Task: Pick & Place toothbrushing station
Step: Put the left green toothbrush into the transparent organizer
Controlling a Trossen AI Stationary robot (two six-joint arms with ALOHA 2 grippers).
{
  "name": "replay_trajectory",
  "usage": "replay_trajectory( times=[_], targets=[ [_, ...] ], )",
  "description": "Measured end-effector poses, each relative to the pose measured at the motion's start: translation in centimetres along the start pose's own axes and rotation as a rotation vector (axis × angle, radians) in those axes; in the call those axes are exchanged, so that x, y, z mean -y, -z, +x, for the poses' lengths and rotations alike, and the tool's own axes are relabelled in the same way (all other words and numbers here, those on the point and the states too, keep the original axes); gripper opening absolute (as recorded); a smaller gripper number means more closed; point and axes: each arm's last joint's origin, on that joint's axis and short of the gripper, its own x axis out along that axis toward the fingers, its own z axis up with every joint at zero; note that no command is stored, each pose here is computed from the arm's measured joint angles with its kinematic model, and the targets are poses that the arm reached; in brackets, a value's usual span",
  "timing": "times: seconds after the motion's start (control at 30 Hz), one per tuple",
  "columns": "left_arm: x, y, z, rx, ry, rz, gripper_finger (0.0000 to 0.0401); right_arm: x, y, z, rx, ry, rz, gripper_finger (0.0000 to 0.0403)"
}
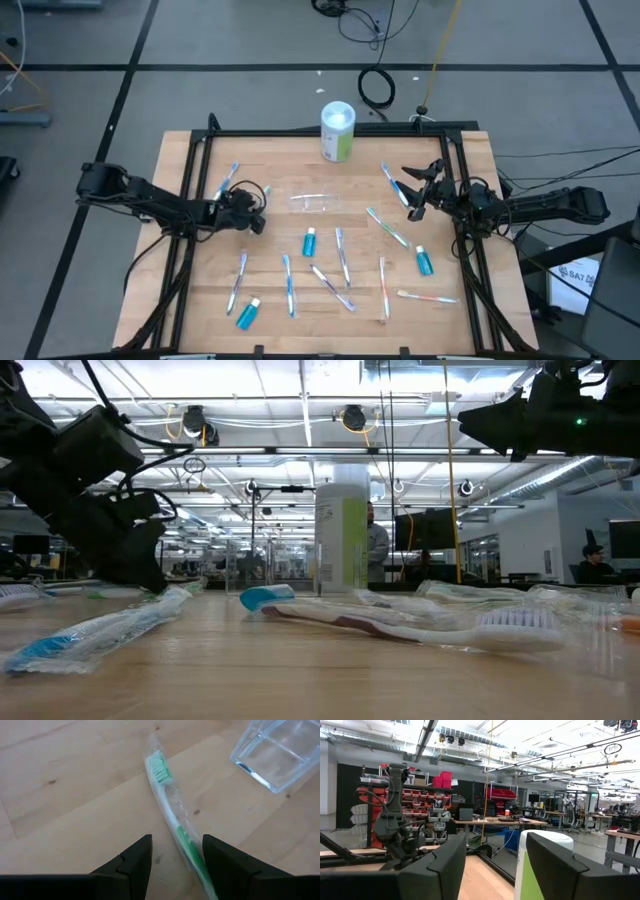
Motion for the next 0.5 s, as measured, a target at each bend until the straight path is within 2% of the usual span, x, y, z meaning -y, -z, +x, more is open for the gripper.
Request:
replay_trajectory(
  times=[0.17, 0.5],
  targets=[
    [-0.05, 0.29, 0.26, -0.021, -0.013, 0.001, 0.0164, 0.0, 0.01, 0.0, -0.001, 0.0, 0.005, 0.0201],
    [-0.18, 0.32, 0.27, -0.01, -0.033, -0.035, 0.0031, 0.0, 0.0, 0.0, 0.0, 0.0, 0.007, 0.0201]
  ],
)
